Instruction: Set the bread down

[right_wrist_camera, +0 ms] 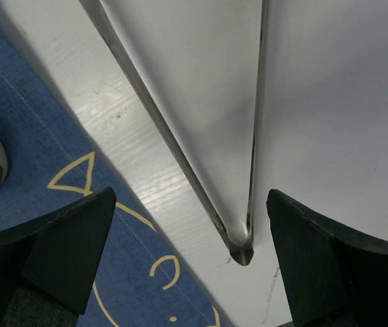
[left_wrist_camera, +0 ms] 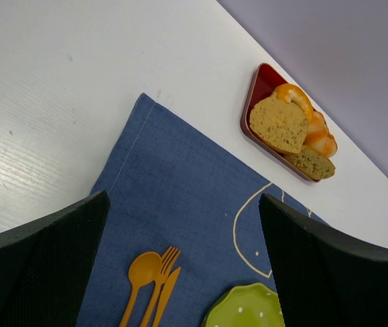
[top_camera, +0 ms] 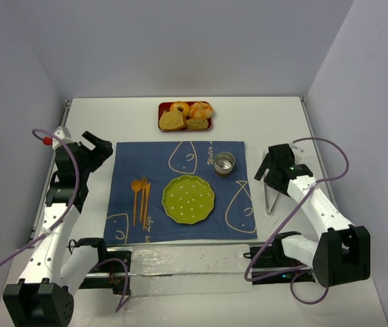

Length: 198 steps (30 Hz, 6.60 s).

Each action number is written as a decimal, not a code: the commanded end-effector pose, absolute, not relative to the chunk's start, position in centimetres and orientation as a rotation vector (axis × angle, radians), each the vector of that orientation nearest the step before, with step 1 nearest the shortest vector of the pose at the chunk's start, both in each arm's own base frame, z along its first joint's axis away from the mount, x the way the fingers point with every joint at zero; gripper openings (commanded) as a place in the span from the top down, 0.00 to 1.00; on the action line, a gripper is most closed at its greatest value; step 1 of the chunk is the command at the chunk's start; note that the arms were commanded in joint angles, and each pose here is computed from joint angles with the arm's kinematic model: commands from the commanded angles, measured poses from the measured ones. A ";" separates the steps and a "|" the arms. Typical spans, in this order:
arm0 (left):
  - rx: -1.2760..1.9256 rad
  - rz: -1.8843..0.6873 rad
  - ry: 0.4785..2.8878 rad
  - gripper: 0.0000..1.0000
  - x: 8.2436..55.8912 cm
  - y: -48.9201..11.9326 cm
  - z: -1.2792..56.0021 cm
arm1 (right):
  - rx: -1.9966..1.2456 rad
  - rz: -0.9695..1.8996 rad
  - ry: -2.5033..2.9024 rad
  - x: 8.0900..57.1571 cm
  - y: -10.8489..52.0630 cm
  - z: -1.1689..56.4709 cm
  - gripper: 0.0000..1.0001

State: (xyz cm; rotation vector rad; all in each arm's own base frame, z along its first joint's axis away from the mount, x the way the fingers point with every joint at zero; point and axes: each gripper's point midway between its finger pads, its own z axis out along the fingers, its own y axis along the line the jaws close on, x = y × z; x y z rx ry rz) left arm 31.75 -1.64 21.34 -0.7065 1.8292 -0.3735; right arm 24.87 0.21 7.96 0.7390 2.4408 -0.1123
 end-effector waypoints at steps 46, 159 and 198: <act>-0.781 -0.298 1.746 0.01 30.8 0.2 22.7 | 0.641 0.050 2.289 30.9 -1.1 13.1 0.63; -0.758 -0.375 1.759 0.01 31.3 -1.0 22.5 | -0.180 1.063 2.177 26.1 21.3 23.1 1.00; -0.756 -0.385 1.747 0.01 31.0 -1.1 23.0 | -0.133 1.091 2.556 10.9 16.7 17.6 0.45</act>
